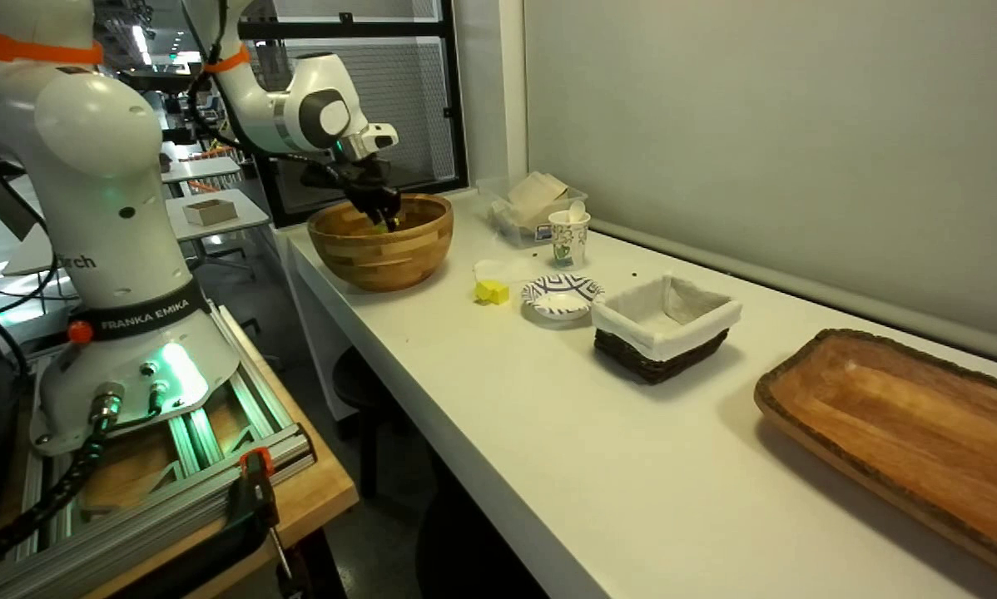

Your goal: Take the yellow item out of the wooden bowl

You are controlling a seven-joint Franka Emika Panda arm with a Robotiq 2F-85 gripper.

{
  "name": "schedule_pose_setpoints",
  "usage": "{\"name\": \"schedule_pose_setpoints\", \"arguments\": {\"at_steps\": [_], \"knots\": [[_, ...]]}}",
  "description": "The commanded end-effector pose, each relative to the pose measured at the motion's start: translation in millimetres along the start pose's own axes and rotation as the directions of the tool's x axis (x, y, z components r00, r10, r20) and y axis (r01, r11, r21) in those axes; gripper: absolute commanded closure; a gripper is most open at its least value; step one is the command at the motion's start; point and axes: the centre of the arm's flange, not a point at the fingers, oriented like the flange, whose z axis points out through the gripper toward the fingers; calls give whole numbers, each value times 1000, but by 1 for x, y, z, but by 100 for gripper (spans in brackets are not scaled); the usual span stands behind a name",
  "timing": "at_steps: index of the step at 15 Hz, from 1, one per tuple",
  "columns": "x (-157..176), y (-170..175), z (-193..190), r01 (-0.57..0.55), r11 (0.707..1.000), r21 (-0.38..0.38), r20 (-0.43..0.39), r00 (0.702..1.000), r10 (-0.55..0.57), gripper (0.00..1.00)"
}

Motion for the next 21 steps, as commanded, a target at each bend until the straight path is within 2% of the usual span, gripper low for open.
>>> {"name": "schedule_pose_setpoints", "arguments": {"at_steps": [1,2,4,7,8,9,12,16,18,21], "knots": [[-28,15,-84,-97,992,-76,-108,990,89,91],[7,14,-33,-50,998,-25,-60,997,48,66],[22,28,-62,-82,995,-51,-112,991,76,66],[24,30,-71,-91,994,-57,-124,989,84,66],[24,30,-70,-92,994,-57,-122,989,84,91],[24,38,-73,-98,990,-97,-131,988,85,91],[25,88,-99,-246,957,-151,-179,959,218,91],[3,163,-118,-402,880,-252,-201,911,359,91],[-14,186,-113,-430,853,-296,-166,903,397,91],[-42,206,-94,-403,839,-365,-76,911,405,91]]}}
